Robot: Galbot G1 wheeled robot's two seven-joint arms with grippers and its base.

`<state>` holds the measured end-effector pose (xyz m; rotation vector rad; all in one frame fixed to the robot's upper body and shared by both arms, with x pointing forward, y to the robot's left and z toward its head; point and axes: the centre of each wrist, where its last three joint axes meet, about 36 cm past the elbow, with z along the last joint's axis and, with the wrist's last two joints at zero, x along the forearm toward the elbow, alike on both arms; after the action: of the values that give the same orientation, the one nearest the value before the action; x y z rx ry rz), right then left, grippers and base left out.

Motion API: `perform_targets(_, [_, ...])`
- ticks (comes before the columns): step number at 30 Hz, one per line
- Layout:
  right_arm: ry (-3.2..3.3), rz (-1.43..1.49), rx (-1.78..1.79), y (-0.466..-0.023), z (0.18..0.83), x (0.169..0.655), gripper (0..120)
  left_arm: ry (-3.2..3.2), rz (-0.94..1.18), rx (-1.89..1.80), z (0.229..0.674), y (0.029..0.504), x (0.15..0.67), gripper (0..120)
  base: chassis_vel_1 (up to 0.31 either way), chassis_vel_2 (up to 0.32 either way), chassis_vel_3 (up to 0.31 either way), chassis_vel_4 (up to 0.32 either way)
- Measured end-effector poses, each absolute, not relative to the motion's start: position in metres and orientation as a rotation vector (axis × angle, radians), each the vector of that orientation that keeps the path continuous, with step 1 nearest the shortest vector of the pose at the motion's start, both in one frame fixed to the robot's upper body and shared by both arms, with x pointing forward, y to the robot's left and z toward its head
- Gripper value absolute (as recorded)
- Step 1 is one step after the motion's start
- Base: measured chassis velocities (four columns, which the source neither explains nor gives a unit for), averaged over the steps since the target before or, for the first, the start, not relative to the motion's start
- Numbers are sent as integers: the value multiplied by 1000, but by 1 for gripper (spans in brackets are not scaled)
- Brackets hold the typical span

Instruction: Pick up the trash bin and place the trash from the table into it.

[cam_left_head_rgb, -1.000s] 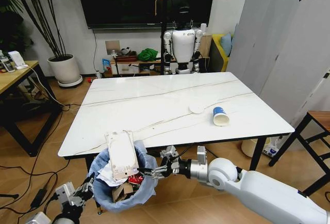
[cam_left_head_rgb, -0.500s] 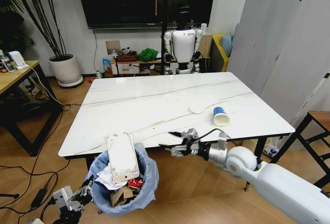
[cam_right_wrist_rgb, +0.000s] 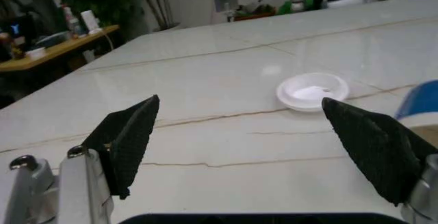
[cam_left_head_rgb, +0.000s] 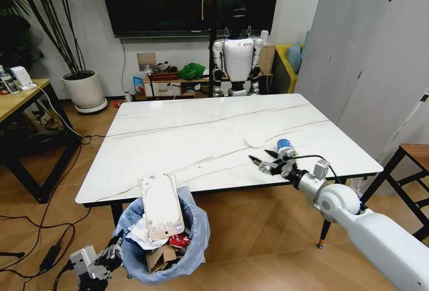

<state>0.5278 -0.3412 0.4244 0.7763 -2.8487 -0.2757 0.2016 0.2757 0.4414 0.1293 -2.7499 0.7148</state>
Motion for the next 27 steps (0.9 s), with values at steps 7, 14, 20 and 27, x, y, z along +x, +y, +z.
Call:
perform_targets(7, [-2845,-296,618,-356,409,534,90,-2749,713,144,440,275,199,0,0,0,0,0])
perform_targets(14, [-2872,-301,568,-360,398,538,91,-2753,715,165,441,276,197,0,0,0,0,0])
perform_targets(20, [-2963,-287,551,-364,395,531,100,-2755,716,168,441,276,197,0,0,0,0,0])
perform_targets(27, [-2944,-269,481,-366,385,519,100,-2753,716,162,439,276,198,0,0,0,0,0])
